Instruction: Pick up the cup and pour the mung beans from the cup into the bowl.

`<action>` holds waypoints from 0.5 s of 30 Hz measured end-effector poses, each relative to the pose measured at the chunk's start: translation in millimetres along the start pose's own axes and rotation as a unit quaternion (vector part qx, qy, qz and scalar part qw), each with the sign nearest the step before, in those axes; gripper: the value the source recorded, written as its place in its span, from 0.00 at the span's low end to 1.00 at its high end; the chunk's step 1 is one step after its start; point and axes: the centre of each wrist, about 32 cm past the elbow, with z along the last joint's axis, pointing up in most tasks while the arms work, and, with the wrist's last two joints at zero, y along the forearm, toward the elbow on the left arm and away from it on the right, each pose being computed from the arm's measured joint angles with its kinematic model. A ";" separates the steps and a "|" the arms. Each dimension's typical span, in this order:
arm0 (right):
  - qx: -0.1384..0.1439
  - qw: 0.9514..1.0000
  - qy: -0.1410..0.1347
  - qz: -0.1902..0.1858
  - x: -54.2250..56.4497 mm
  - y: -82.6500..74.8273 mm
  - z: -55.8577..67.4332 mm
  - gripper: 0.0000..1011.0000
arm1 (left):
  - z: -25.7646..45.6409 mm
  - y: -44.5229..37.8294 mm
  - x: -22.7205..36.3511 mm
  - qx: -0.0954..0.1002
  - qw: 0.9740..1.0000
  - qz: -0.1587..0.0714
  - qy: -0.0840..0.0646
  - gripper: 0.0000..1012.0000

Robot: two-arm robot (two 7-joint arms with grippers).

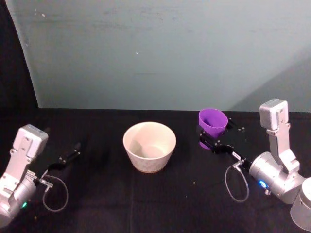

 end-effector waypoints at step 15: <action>0.000 1.000 0.000 0.000 0.0 0.0 0.0 0.71 | 0.0 0.0 0.0 0.000 1.000 0.000 0.000 1.00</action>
